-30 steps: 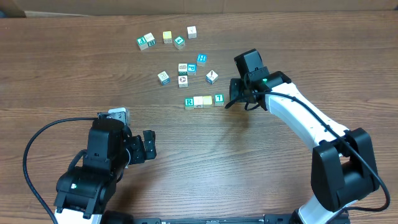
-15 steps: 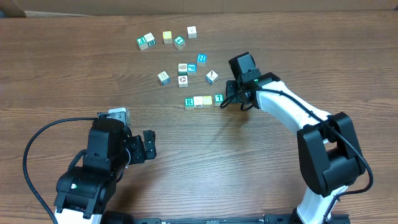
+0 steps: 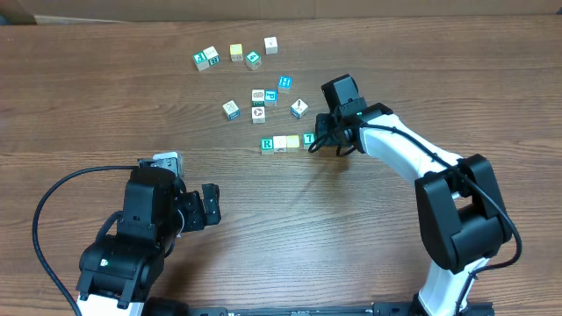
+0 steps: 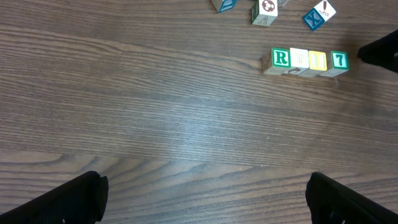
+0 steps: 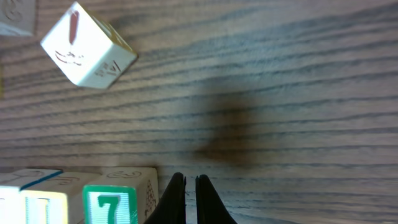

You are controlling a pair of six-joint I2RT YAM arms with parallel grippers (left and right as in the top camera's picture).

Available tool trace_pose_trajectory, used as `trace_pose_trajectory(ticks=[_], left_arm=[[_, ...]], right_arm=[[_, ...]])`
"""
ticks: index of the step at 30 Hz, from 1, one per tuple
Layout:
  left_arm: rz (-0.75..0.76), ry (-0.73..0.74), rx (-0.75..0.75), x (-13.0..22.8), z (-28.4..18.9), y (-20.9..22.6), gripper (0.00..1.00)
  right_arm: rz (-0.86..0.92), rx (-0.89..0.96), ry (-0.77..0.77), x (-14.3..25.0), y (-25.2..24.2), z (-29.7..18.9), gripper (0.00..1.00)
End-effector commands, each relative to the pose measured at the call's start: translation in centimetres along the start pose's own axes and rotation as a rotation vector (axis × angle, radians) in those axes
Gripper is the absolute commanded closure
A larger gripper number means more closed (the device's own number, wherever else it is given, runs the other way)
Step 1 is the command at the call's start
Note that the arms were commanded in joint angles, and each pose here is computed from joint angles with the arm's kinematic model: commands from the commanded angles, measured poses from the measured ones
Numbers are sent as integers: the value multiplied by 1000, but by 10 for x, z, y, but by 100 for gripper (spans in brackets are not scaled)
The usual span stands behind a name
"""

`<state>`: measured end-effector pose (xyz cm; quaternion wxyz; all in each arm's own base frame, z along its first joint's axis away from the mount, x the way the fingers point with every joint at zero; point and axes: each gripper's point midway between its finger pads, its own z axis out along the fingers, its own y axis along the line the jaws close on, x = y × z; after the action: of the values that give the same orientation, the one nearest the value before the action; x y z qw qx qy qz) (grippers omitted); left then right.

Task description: Form a horizontal line

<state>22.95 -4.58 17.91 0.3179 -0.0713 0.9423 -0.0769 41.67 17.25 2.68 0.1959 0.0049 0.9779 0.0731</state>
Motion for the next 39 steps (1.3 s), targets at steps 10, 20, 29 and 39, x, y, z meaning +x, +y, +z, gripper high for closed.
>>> trace_pose_trajectory(ticks=[10,20,29,39], left_arm=[[-14,3,3,1,0,1,0],[-14,3,3,1,0,1,1],[-14,3,3,1,0,1,0],[-14,3,3,1,0,1,0]], right_arm=[[-6,-47,7,-1,11,9,96],[-2,-84,27,3,20,10,96],[-21,-96,30,7,30,10,96],[0,-92,38,9,29,10,96]])
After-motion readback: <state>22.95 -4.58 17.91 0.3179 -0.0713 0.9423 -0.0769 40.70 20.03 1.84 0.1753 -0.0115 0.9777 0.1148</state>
